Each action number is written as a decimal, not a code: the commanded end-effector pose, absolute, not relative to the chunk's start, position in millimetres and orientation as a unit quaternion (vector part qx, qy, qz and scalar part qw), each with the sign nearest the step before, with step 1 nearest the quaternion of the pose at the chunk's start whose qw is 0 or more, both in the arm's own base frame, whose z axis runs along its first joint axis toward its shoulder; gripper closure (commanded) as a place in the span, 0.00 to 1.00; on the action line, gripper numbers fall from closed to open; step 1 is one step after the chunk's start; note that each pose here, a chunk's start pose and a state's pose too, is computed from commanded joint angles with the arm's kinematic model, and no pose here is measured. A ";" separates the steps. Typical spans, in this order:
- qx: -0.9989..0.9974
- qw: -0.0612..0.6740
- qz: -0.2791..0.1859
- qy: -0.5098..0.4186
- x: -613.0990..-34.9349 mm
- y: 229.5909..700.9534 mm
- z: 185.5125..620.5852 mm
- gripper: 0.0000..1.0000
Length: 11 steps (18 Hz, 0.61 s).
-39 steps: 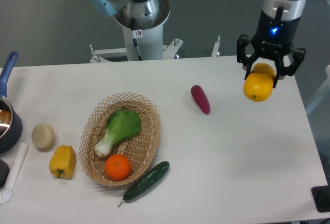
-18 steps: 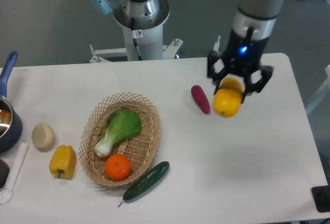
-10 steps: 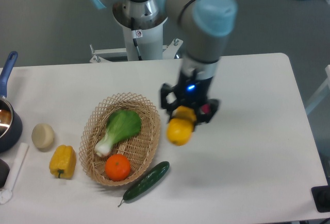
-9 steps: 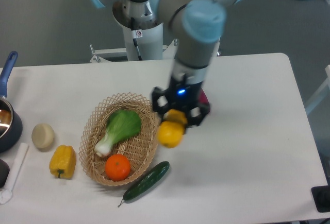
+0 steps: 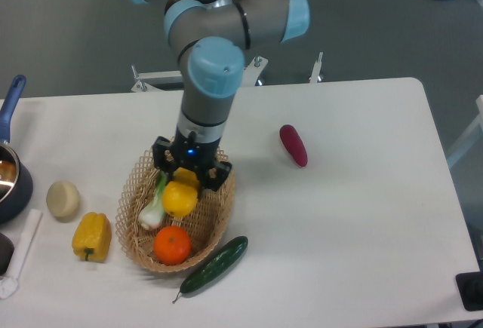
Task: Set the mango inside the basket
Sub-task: 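Lower the mango into the basket beside the bok choy and open the gripper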
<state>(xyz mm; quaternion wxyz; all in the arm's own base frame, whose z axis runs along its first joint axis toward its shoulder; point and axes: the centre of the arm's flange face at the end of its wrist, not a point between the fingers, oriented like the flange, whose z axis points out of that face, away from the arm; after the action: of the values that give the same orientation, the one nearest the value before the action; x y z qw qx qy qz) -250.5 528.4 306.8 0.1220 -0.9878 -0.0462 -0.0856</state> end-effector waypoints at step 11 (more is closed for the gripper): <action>-0.990 0.084 -0.101 -0.048 -263.1 540.7 255.9 0.66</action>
<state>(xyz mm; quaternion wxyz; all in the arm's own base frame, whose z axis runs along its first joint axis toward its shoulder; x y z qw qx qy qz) -263.1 540.7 255.9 0.0838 -0.9902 -0.0476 -0.1015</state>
